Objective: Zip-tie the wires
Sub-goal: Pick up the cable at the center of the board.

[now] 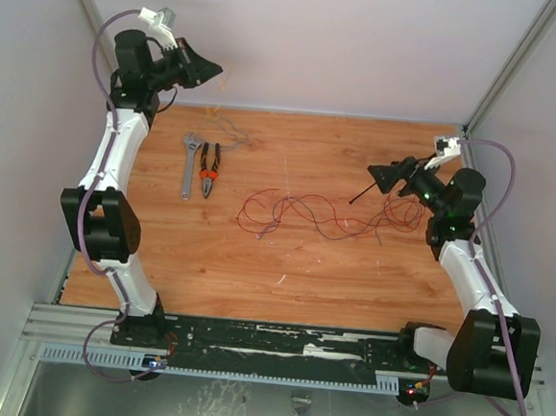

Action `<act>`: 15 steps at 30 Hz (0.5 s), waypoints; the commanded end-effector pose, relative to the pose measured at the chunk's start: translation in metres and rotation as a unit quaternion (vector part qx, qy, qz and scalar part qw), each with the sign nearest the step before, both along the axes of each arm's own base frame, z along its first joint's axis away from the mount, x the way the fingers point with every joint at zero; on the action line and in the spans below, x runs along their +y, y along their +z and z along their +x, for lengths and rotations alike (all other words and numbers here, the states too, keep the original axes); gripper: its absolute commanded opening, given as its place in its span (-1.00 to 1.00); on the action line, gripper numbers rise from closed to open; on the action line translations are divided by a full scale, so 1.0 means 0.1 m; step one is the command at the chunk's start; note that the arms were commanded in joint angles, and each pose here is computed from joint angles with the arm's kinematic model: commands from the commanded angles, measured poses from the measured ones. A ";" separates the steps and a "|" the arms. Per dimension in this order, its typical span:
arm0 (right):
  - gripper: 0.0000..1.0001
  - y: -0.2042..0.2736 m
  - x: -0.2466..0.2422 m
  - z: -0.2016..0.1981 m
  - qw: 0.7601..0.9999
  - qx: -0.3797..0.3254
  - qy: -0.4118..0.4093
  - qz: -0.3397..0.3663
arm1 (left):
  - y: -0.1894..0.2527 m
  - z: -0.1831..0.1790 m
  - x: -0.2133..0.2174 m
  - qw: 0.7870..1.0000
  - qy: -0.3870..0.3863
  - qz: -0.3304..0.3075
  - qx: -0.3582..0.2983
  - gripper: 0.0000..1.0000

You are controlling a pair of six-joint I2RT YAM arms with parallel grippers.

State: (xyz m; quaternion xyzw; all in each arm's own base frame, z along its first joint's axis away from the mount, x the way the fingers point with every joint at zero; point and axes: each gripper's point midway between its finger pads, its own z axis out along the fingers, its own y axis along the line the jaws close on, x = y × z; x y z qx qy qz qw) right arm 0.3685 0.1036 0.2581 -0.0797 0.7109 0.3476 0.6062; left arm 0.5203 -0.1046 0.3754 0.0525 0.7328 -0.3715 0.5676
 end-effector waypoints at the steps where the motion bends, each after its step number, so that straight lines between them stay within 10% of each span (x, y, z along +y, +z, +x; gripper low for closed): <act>1: 0.68 0.31 0.18 -0.03 0.997 -0.065 0.042 -0.007 | 0.76 -0.33 -0.26 0.989 -0.092 -0.083 -0.086 -1.00; 15: 0.78 0.90 1.10 0.09 0.963 -0.243 0.119 -0.020 | 1.77 -1.22 -0.75 0.931 -0.251 -0.194 -0.181 -1.00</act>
